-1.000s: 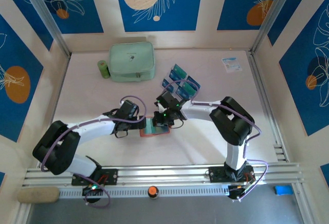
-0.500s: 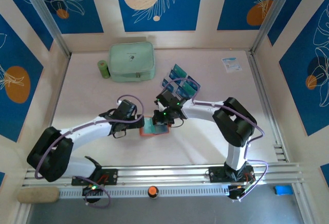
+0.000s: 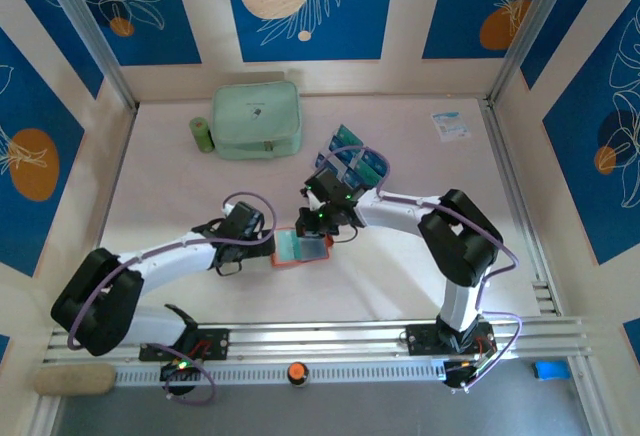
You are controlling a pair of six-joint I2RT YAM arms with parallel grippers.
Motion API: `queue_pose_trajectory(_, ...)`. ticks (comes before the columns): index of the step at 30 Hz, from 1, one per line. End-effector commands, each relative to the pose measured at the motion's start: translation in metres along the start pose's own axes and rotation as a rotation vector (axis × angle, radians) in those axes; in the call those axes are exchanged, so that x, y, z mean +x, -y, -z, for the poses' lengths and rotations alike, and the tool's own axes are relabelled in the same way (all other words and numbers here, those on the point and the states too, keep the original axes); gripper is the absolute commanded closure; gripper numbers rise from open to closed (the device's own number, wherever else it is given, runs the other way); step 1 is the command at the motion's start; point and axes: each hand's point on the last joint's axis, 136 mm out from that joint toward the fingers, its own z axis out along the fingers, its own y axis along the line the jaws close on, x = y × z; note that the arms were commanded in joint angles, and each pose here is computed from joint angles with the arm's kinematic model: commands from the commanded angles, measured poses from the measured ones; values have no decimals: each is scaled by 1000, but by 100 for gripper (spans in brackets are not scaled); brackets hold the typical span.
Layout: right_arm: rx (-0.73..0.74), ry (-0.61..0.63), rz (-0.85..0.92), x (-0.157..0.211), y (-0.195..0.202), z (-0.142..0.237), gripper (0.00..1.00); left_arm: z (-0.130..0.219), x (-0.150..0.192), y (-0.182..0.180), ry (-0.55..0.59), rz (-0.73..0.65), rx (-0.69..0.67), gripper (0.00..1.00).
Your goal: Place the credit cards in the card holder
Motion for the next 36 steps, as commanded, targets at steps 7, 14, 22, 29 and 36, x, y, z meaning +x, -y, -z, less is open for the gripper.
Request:
queue_pose_trajectory(7,10,-48,16,4,0,-16,100,-8,5,-10,-6,2,-45,0)
queue_pose_trajectory(14,17,-86,18,11,3,-29,100,-11,5,-11,-12,-12,-52,0)
queue_pose_trajectory(22,24,-117,35,18,-2,-39,100,-12,6,-10,-13,-17,-50,0)
queue_pose_trajectory(29,16,-131,46,19,-10,-44,100,-12,6,-9,-13,-19,-48,0)
queue_pose_trajectory(36,0,-130,44,15,-15,-41,100,-8,2,-8,-5,-18,-42,0)
